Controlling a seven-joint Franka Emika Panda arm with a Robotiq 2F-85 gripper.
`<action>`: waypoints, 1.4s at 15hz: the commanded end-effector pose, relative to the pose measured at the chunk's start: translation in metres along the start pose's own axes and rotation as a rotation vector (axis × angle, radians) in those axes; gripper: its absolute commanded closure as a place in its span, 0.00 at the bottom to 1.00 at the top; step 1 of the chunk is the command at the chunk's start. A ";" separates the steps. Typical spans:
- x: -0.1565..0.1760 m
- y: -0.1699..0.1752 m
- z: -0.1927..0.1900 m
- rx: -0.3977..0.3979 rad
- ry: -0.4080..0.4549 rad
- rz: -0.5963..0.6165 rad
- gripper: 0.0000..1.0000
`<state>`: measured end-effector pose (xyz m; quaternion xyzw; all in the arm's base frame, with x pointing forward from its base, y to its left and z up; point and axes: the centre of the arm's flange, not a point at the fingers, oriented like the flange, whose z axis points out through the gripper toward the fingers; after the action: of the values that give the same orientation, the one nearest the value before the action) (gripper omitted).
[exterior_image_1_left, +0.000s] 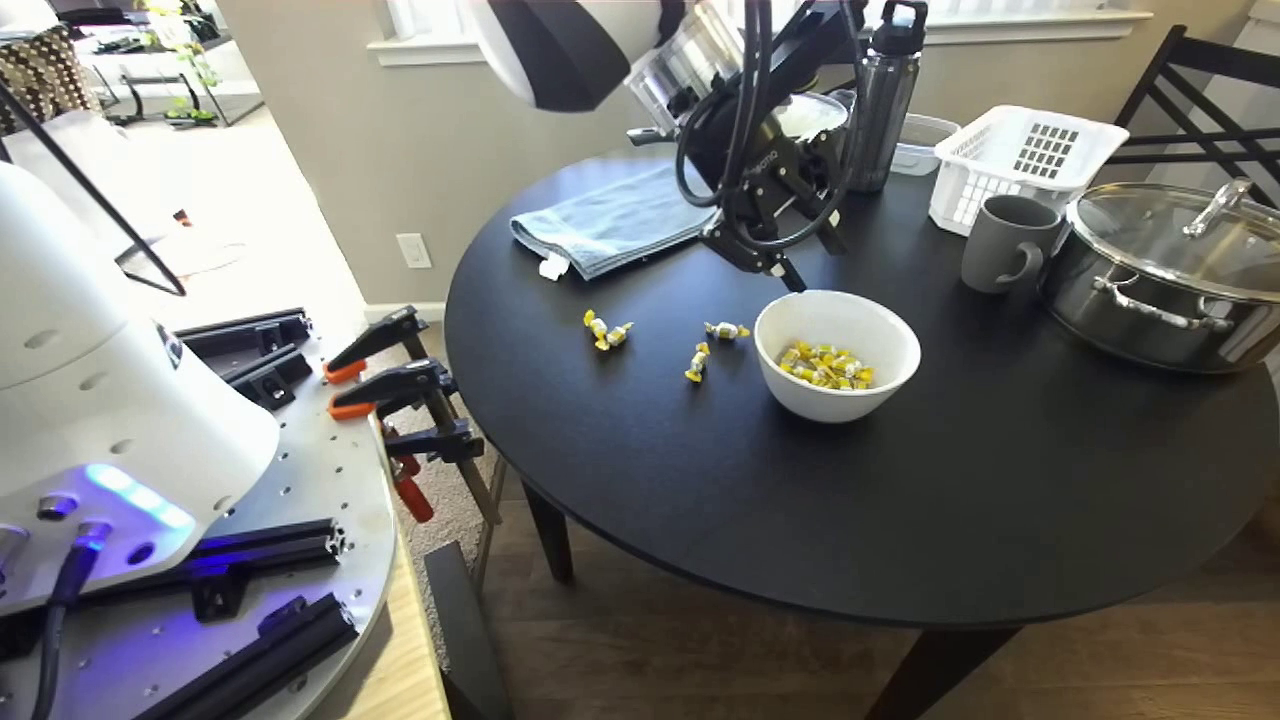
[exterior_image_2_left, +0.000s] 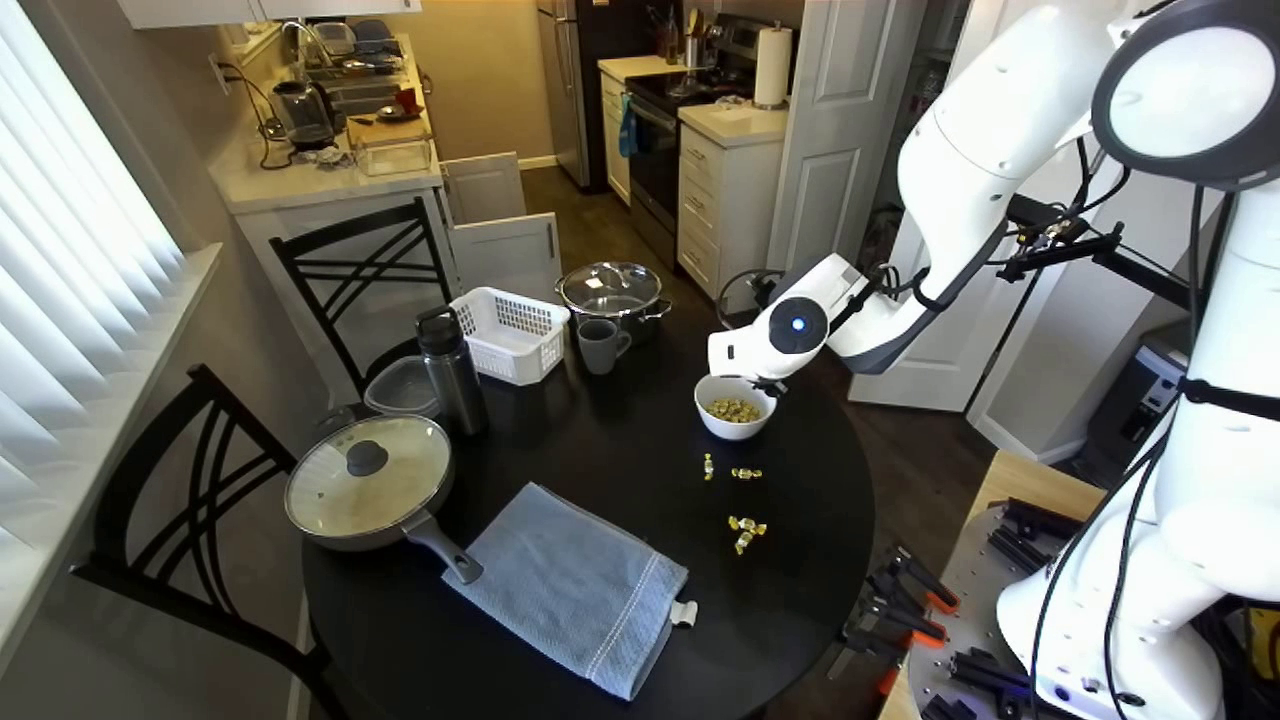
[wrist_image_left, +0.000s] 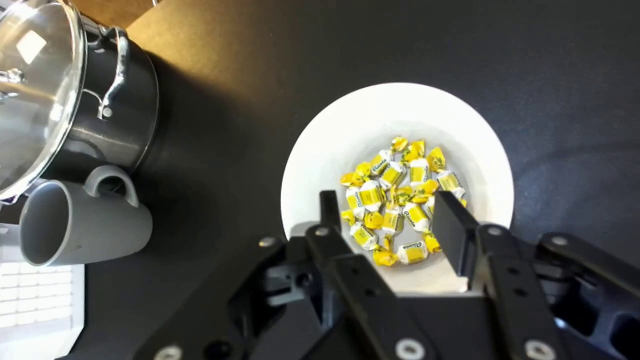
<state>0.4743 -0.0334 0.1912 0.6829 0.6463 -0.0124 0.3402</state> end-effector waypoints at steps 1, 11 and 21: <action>0.007 -0.012 -0.013 -0.011 0.055 -0.014 0.18; 0.055 -0.041 -0.027 0.083 0.420 -0.223 0.00; 0.111 -0.093 -0.037 0.152 0.539 -0.469 0.00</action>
<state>0.3944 0.0675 0.1235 0.5382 0.8334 0.0504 0.1151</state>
